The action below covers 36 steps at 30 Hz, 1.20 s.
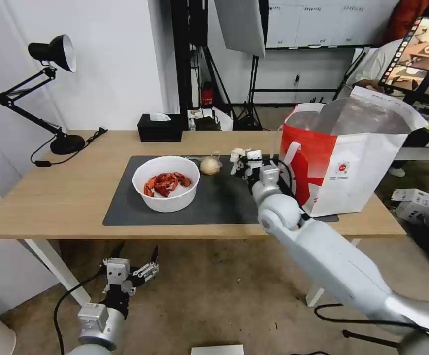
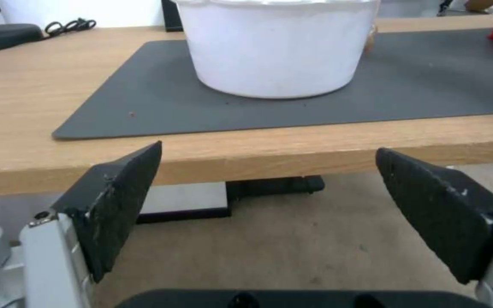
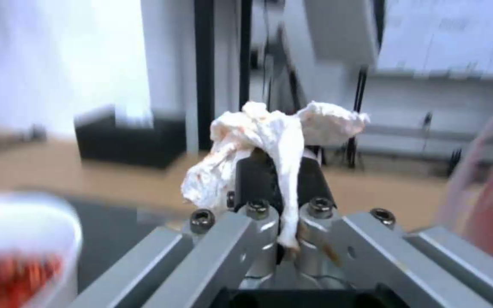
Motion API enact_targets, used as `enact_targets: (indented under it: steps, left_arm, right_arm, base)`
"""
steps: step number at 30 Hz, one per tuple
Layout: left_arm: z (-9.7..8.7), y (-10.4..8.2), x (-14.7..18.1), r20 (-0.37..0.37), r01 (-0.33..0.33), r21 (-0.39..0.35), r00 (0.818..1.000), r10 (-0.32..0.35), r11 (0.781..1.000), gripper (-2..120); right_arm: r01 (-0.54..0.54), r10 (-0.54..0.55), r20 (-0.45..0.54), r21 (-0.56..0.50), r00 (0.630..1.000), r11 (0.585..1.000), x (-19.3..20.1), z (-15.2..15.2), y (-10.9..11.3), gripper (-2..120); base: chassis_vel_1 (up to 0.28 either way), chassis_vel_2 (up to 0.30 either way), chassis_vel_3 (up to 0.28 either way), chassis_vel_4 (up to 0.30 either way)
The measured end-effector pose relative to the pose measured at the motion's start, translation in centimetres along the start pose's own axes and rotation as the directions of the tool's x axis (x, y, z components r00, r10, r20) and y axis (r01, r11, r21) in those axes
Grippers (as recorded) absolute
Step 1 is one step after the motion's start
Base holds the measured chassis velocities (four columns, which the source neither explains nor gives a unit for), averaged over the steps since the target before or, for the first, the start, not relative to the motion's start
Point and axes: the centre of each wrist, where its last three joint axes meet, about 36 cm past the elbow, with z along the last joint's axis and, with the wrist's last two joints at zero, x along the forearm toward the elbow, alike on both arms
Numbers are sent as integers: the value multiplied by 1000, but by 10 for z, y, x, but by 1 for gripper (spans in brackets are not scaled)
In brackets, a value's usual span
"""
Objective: Pick up the trash from the table and place it into the takeout bag.
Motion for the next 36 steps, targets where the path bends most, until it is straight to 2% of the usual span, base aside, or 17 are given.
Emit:
enact_targets:
  steps: [2, 3, 5, 6, 7, 10, 11, 14, 18, 23, 25, 26, 28, 29, 31, 32, 36]
  left_arm:
    - [0, -1, 0, 1, 0, 1, 1000, 0, 1000, 100]
    - [0, -1, 0, 1, 0, 1, 1000, 0, 1000, 100]
    - [-1, -2, 0, 5, -2, -1, 1000, 2, 1000, 100]
    - [-2, -3, 0, 6, -3, -1, 1000, 3, 1000, 100]
    - [-2, -3, 0, 6, -3, -1, 1000, 3, 1000, 100]
    - [-2, -4, 1, 7, -2, 0, 1000, 2, 1000, 100]
    - [-2, -4, 1, 7, -2, 0, 1000, 2, 1000, 100]
    - [-1, -6, 2, 6, -4, 5, 1000, 4, 1000, 100]
    - [-1, -8, 2, 8, -7, 6, 1000, 7, 1000, 100]
    - [-3, -9, 3, 13, -11, 9, 1000, 10, 1000, 100]
    - [-5, -10, 4, 16, -11, 9, 1000, 11, 1000, 100]
    - [-5, -10, 4, 16, -11, 9, 1000, 11, 1000, 100]
    - [-6, -8, 4, 17, -10, 5, 1000, 10, 1000, 100]
    - [-6, -8, 4, 17, -10, 5, 1000, 10, 1000, 100]
    - [-6, -8, 4, 21, -10, 6, 1000, 10, 1000, 100]
    - [-6, -7, 4, 23, -11, 8, 1000, 10, 1000, 100]
    - [-6, -7, 3, 26, -11, 10, 1000, 11, 1000, 100]
  right_arm:
    - [-22, 22, 66, 1, 998, 1000, 3, -36, -17, 0]
    - [-22, 22, 66, 1, 998, 1000, 3, -36, -17, 0]
    - [-94, 91, 92, 24, 992, 995, 0, -71, -36, 0]
    - [-176, 173, 79, 28, 982, 984, -5, -91, -49, 0]
    - [-176, 173, 79, 28, 982, 984, -5, -91, -49, 0]
    - [-362, 362, -5, 20, 932, 932, -22, -126, -86, 0]
    - [-362, 362, -5, 20, 932, 932, -22, -126, -86, 0]
    - [-434, 431, -132, 7, 893, 901, -26, -147, -114, 0]
    - [-443, 431, -210, -14, 878, 896, -24, -152, -123, 0]
    - [-438, 418, -254, -24, 872, 899, -23, -155, -128, 3]
    - [-435, 413, -279, -20, 867, 900, -23, -155, -130, 14]
    - [-435, 413, -279, -20, 867, 900, -23, -155, -130, 14]
    - [-432, 411, -293, -6, 863, 902, -23, -155, -131, 25]
    - [-432, 411, -293, -6, 863, 902, -23, -155, -131, 25]
    - [-432, 412, -294, -1, 862, 902, -22, -154, -132, 33]
    - [-432, 414, -296, 4, 861, 902, -22, -153, -132, 41]
    - [-430, 415, -299, 14, 859, 903, -21, -151, -133, 52]
  base:
    - [0, 0, 0, 0]
    - [0, 0, 0, 0]
    - [0, 0, 0, 0]
    - [0, 0, 0, 0]
    - [0, 0, 0, 0]
    - [0, 0, 0, 0]
    - [0, 0, 0, 0]
    - [0, 0, 0, 0]
    - [0, 0, 0, 0]
    - [0, 0, 0, 0]
    - [0, 0, 0, 0]
    - [0, 0, 0, 0]
    - [0, 0, 0, 0]
    - [0, 0, 0, 0]
    - [0, 0, 0, 0]
    - [0, 0, 0, 0]
    - [0, 0, 0, 0]
